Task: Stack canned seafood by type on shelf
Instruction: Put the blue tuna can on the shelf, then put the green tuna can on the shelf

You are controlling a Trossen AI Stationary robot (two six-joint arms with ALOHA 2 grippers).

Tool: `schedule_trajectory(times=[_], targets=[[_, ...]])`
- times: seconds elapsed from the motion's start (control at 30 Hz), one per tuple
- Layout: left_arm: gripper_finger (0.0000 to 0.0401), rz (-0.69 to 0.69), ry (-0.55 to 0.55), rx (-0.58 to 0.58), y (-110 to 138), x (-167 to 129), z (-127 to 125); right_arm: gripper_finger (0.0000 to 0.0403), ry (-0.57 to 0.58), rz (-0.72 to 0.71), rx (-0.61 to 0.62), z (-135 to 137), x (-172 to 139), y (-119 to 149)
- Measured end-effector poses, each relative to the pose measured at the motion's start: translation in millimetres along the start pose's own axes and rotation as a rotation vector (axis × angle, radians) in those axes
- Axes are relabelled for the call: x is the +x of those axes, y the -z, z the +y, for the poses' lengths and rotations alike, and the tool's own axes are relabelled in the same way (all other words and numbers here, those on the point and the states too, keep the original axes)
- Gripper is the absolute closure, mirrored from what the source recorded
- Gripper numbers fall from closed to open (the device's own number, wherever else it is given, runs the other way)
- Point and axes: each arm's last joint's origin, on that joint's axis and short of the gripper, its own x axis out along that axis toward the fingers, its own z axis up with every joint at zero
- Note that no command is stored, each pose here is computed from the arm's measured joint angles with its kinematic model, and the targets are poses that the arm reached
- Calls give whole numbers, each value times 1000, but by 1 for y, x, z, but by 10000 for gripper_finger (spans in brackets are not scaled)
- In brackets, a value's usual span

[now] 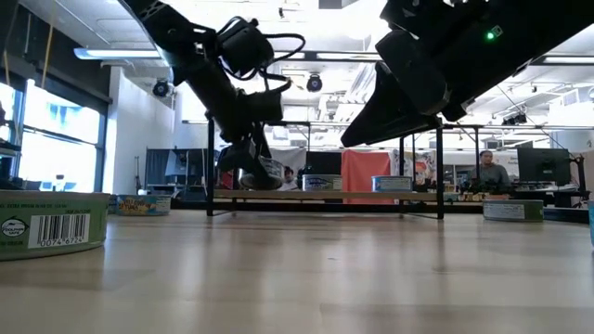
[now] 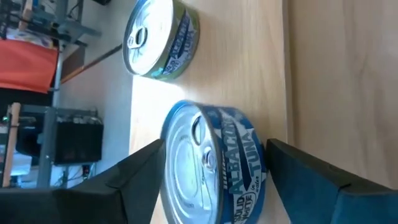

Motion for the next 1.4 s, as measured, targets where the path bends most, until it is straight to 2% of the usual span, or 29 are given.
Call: schedule_trajectory(times=[0.27, 0.7, 1.0, 1.1, 1.23, 1.4], targets=[[168, 14, -2, -36, 8, 8, 11, 149, 0, 0, 0, 0, 0, 0], [169, 41, -65, -89, 26, 24, 39, 149, 0, 1, -2, 0, 0, 0], [169, 28, -102, -99, 23, 23, 41, 149, 0, 1, -1, 0, 0, 0], [169, 1, -132, -140, 14, 11, 40, 149, 4, 5, -6, -1, 0, 3], [169, -101, -140, -184, -4, -18, 35, 149, 14, 14, 26, -5, 2, 11], [169, -274, -111, -230, -28, -72, 25, 149, 43, -56, 155, -11, 3, 23]])
